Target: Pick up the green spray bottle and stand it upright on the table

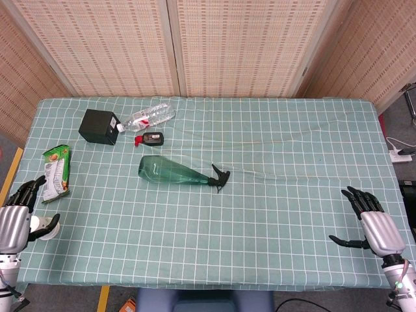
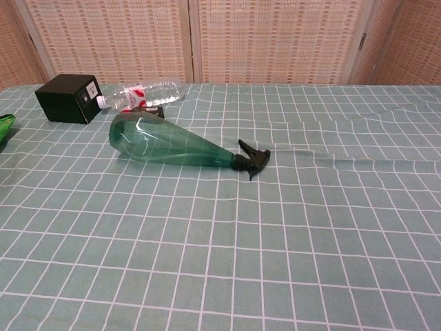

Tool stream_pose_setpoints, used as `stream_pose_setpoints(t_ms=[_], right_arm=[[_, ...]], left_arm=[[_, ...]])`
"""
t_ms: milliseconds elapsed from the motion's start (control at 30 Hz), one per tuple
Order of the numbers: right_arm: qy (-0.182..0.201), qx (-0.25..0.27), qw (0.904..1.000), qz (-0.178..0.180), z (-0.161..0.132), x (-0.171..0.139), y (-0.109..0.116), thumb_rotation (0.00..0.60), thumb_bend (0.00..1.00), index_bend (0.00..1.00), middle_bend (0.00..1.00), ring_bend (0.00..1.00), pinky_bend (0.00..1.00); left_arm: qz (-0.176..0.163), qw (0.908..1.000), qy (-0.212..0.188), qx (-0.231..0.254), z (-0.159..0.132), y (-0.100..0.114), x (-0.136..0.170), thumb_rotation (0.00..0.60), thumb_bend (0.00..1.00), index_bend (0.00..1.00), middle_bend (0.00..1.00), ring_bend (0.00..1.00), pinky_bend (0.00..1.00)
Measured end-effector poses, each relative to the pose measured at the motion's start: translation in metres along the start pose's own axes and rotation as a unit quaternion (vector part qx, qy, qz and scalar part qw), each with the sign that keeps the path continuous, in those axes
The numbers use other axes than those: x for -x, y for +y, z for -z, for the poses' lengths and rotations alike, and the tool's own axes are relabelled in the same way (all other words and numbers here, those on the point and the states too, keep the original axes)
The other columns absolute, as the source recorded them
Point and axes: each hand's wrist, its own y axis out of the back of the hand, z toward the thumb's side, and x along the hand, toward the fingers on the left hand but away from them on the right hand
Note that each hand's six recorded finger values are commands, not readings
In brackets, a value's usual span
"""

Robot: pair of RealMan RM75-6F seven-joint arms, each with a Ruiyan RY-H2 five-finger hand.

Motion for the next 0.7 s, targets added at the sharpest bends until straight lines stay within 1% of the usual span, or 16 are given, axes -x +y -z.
stream_pose_setpoints(t_ms=[700], right_arm=[[0.002, 0.003, 1.0000, 0.003, -0.0005, -0.0003, 0.0005, 0.600, 0.00, 0.00, 0.00, 0.00, 0.00]], left_arm=[[0.005, 1.0000, -0.001, 0.003, -0.0007, -0.0023, 0.0001, 0.600, 0.26, 0.05, 0.15, 0.12, 0.28]])
